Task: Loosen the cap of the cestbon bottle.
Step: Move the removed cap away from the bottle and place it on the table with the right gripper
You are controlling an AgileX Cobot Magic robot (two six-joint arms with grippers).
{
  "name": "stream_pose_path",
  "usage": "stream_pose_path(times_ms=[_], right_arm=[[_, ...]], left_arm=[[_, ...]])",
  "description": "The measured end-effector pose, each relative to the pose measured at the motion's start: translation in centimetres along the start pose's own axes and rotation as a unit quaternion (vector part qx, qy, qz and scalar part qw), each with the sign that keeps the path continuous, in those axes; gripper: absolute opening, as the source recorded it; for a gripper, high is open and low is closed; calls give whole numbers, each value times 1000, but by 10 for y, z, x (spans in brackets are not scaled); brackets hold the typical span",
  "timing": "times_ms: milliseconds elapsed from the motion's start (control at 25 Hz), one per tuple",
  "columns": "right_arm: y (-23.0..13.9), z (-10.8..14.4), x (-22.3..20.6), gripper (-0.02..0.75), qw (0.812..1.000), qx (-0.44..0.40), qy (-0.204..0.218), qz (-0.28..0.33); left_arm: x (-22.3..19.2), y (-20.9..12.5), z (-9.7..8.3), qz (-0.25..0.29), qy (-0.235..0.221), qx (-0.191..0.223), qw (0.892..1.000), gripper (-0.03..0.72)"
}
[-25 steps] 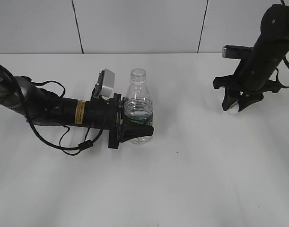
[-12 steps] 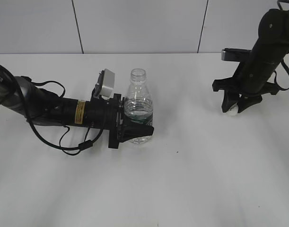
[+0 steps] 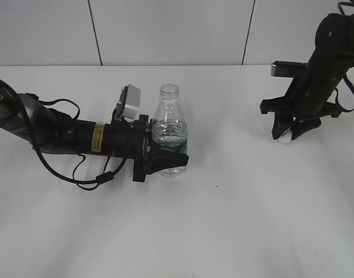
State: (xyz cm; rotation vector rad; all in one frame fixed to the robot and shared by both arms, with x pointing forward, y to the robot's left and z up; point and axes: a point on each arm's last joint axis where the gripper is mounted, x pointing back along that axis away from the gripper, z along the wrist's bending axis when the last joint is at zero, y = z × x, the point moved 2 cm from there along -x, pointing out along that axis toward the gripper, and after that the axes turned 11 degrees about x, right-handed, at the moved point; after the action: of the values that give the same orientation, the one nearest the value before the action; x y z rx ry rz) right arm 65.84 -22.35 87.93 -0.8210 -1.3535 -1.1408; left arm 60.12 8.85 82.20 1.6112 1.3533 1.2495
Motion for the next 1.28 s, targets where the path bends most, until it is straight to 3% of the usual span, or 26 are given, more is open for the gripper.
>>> stream_pose_path(times_ms=[600,920,1280], right_arm=[[-1,-1,-2,286,1000,2,-2,6],[-1,-1,-2,418,1000,3,-2,7],[15,1,23,433,1000,9,0,-7]], left_arm=[[0,0,0,0,0,0,1000,405],[0,0,0,0,0,0,1000,405],[0,0,0,1,-1,2,1000,405]])
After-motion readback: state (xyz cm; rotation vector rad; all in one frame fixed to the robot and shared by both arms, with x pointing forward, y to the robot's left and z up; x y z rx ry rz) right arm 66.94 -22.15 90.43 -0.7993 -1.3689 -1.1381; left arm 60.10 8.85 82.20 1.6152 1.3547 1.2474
